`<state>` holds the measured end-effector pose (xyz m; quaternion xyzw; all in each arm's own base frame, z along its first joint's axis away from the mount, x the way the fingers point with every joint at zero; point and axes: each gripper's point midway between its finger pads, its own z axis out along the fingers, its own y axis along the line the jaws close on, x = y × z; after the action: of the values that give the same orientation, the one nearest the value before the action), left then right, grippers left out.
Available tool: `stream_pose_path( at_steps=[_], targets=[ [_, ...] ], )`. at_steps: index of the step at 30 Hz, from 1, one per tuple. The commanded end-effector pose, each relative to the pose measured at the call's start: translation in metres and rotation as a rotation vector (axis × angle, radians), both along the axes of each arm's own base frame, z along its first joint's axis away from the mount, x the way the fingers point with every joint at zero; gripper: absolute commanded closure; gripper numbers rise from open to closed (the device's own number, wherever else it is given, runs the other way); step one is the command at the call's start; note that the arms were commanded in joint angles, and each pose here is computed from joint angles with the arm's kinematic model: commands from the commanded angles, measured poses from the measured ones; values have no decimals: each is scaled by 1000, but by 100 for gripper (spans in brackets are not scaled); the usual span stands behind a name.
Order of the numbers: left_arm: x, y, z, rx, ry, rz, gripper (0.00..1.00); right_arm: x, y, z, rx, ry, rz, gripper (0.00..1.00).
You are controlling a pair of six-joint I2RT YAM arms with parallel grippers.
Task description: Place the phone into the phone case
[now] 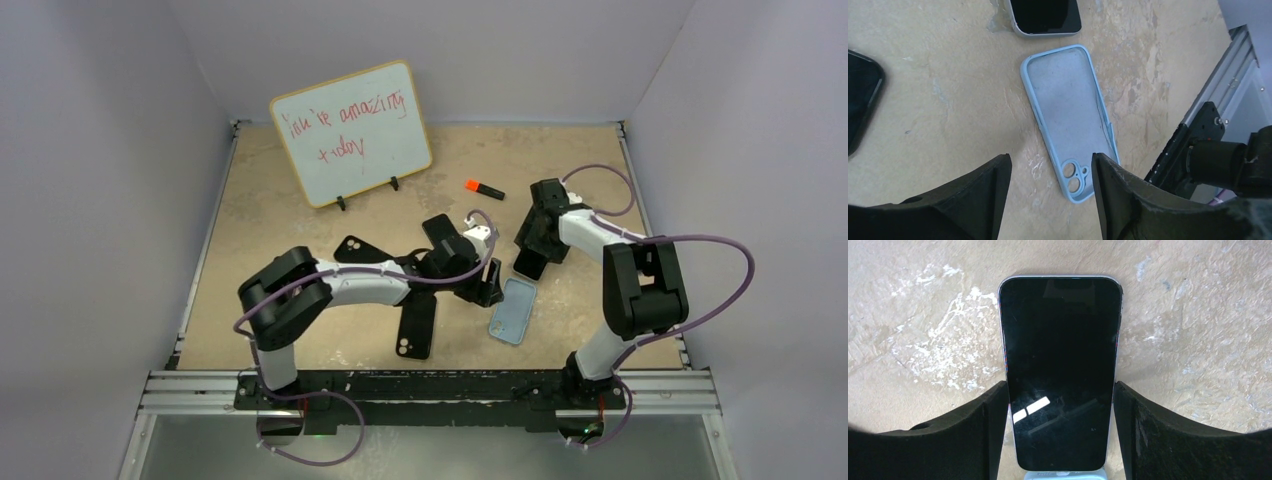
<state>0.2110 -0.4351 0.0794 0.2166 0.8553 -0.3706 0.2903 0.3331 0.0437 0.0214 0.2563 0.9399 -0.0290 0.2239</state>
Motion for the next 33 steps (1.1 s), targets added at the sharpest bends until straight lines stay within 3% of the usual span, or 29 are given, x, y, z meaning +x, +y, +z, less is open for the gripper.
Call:
stream_pose_path(
  at_steps=[1, 11, 20, 31, 33],
  targets=[
    [4, -30, 5, -36, -34, 0, 38, 16, -9, 11, 7, -44, -44, 46],
    [-7, -40, -32, 48, -23, -5, 40, 14, -9, 9, 11, -43, -36, 46],
    [-1, -29, -50, 153, -50, 54, 48, 8, -6, 9, 29, -51, -32, 46],
    [0, -8, -39, 217, -55, 101, 97, 0, -3, 7, 48, -64, -5, 46],
    [1, 4, -37, 251, -59, 124, 100, -1, -1, 6, 56, -65, 18, 46]
  ],
)
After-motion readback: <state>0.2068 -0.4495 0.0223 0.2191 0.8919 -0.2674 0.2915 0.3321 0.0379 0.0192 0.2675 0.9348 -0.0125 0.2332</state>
